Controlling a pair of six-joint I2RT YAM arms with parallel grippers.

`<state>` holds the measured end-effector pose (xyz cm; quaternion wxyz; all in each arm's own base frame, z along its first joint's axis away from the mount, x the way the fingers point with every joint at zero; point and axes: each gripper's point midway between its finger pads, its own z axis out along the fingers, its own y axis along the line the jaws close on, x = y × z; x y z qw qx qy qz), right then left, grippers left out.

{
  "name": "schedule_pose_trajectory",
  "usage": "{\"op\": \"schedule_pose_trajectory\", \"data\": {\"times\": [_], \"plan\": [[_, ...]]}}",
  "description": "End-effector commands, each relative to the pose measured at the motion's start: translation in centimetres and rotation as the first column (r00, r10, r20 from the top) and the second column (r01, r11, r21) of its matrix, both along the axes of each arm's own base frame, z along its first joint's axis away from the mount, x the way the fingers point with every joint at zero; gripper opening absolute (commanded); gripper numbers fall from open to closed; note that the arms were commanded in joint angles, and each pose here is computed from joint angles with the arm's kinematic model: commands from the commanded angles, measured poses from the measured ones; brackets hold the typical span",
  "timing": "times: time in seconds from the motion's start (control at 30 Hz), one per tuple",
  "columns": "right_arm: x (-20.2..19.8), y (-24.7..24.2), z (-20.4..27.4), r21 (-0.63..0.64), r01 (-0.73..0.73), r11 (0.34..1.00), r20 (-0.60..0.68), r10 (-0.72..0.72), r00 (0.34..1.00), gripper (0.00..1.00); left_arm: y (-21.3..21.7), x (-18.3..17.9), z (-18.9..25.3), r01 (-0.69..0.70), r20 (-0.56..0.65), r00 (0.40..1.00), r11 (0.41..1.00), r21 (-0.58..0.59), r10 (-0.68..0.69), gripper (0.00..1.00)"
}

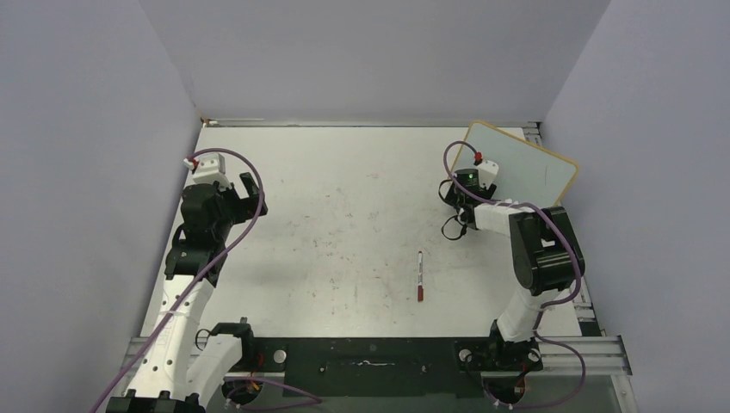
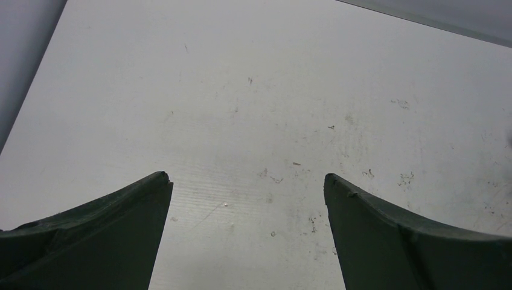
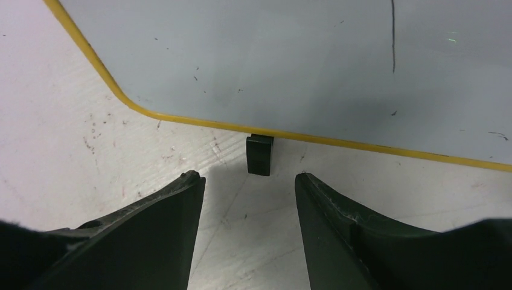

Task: Write a sentence on the whiteboard
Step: Move the whiteboard stand to the corner of the board.

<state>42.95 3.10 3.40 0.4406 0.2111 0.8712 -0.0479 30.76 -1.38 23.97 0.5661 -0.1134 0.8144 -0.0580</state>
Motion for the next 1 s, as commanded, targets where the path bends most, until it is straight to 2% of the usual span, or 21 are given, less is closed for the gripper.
{"op": "schedule_pose_trajectory", "data": {"times": [0.0, 0.43, 0.83, 0.97], "plan": [[2.5, -1.0, 1.4, -0.015, 0.051, 0.999, 0.079, -0.049, 0.996, 0.55, -0.4, 0.7, 1.6, 0.022, 0.065, 0.998, 1.0, -0.012, -0.021, 0.96], [4.2, -1.2, 0.7, -0.011, 0.082, 0.997, 0.091, -0.081, 0.993, 0.37, -0.7, 0.8, 1.4, 0.033, 0.056, 0.998, 0.999, -0.018, -0.032, 0.96], [3.3, 0.0, 0.5, -0.013, 0.026, 1.0, 0.076, -0.025, 0.997, 0.06, -0.9, 0.9, 1.3, 0.042, 0.056, 0.998, 0.999, -0.026, -0.041, 0.96], [2.8, 1.7, 0.4, -0.031, -0.022, 0.999, 0.06, 0.024, 0.998, 0.05, -0.9, 0.9, 1.3, 0.045, 0.054, 0.998, 0.999, -0.028, -0.043, 0.96]]}}
